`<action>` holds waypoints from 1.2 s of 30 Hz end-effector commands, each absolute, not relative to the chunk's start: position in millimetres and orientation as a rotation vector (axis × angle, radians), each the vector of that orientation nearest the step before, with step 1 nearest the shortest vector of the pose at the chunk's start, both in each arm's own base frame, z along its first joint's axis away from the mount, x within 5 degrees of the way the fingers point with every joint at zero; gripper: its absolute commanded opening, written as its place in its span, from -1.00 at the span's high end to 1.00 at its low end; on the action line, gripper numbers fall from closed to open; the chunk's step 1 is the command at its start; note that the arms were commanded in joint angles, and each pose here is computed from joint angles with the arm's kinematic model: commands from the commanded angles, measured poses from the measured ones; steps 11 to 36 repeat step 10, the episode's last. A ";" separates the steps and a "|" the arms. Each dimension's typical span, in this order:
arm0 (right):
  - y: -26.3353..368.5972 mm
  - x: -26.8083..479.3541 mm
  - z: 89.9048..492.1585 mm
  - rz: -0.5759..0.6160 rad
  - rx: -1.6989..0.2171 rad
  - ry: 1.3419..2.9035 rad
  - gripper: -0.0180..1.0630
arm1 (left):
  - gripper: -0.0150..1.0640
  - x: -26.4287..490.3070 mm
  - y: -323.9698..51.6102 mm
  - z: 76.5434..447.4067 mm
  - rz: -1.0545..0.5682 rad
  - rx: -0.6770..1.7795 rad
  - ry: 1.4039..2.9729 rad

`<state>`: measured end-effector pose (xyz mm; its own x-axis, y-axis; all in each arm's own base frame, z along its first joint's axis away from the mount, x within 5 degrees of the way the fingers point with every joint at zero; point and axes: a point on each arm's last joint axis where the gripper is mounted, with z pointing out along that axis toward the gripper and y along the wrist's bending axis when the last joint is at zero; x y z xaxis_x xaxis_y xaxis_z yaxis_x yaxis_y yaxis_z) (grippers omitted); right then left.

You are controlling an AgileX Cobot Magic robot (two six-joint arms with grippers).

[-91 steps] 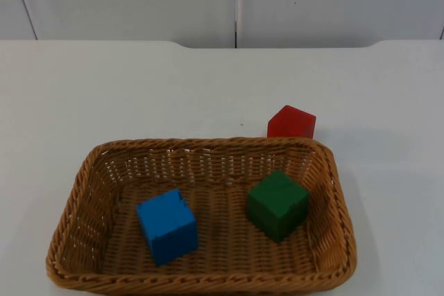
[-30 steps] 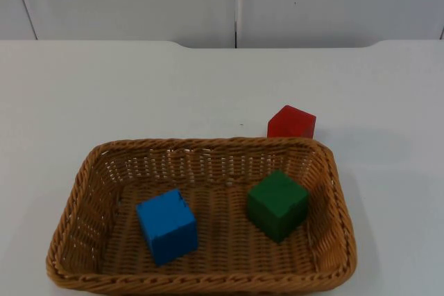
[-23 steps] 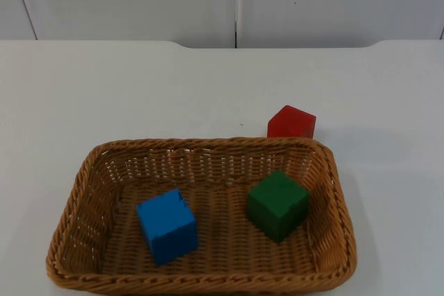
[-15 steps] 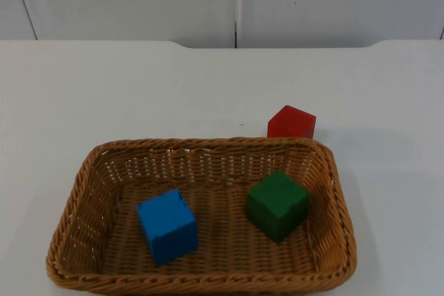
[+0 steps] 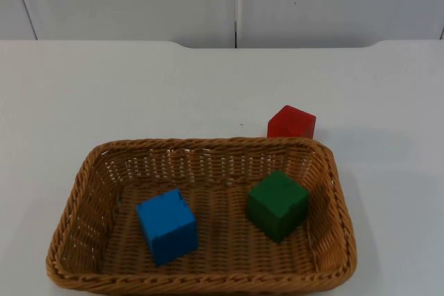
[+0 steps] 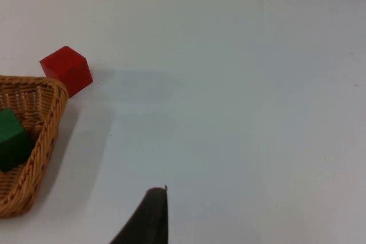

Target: Pick up one cube with each hand and place exactly two cubes into the same basket, leaving the remaining cube outside.

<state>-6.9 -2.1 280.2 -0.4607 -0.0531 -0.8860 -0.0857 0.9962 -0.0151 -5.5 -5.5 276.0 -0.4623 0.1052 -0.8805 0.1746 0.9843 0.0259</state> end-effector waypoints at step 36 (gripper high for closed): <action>-2.1 -7.3 280.4 0.032 -0.098 2.042 -0.98 | -0.97 -5.2 -5.5 275.2 -0.018 0.095 2.059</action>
